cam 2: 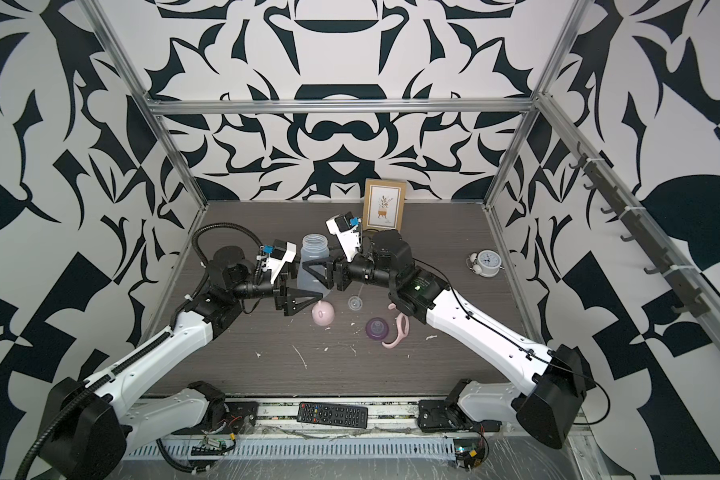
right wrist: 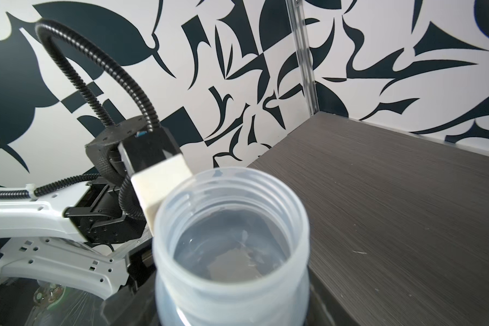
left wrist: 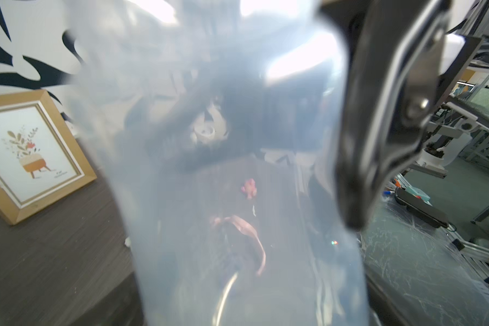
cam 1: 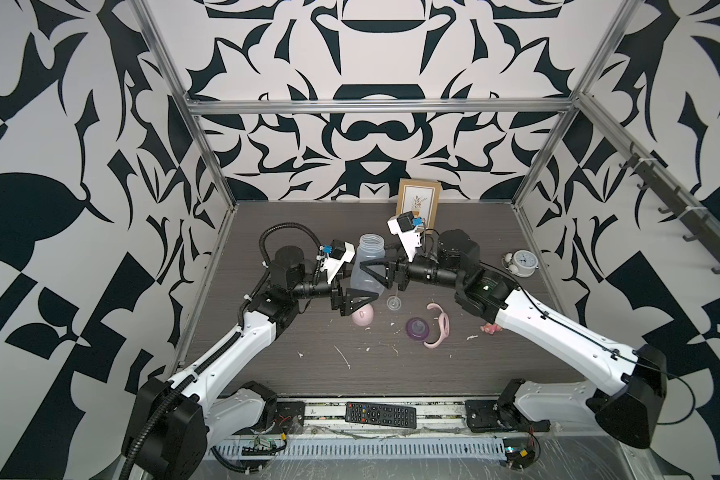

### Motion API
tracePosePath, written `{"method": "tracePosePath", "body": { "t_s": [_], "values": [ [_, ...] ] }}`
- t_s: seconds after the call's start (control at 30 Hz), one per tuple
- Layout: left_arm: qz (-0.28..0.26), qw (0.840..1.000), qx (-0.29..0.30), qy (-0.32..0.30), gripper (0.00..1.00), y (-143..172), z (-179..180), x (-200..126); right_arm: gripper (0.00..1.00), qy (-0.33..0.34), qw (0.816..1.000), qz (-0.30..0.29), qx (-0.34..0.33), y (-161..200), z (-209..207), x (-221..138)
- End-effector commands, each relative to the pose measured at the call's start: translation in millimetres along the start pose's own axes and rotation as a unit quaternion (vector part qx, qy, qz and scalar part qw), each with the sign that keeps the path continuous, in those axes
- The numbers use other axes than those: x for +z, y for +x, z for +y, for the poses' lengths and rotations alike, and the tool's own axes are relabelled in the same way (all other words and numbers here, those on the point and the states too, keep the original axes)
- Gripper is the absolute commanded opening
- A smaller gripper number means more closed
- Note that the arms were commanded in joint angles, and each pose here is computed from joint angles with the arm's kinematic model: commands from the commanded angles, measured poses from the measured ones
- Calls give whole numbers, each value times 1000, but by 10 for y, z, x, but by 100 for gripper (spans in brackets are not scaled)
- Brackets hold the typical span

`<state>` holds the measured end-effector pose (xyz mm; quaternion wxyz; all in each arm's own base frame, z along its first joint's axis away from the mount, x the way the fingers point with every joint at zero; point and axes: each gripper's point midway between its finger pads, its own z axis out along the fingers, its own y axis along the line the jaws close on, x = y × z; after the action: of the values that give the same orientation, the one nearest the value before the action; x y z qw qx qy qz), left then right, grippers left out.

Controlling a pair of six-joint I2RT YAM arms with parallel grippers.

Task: Assemble the baby bottles
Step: Pick up the baby bottle from the center of the board.

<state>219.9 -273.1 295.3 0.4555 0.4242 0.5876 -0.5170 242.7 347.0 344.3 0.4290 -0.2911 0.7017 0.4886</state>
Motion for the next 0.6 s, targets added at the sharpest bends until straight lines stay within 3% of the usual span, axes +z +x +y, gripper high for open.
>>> {"method": "tracePosePath", "body": {
  "t_s": [0.0,0.57],
  "values": [
    [-44,999,10,9,94,-250,-36,-8,45,-52,999,-14,7,-27,224,-11],
    [-18,997,-47,52,99,-148,-180,37,42,-44,993,-108,-26,-294,273,-219]
  ]
}}
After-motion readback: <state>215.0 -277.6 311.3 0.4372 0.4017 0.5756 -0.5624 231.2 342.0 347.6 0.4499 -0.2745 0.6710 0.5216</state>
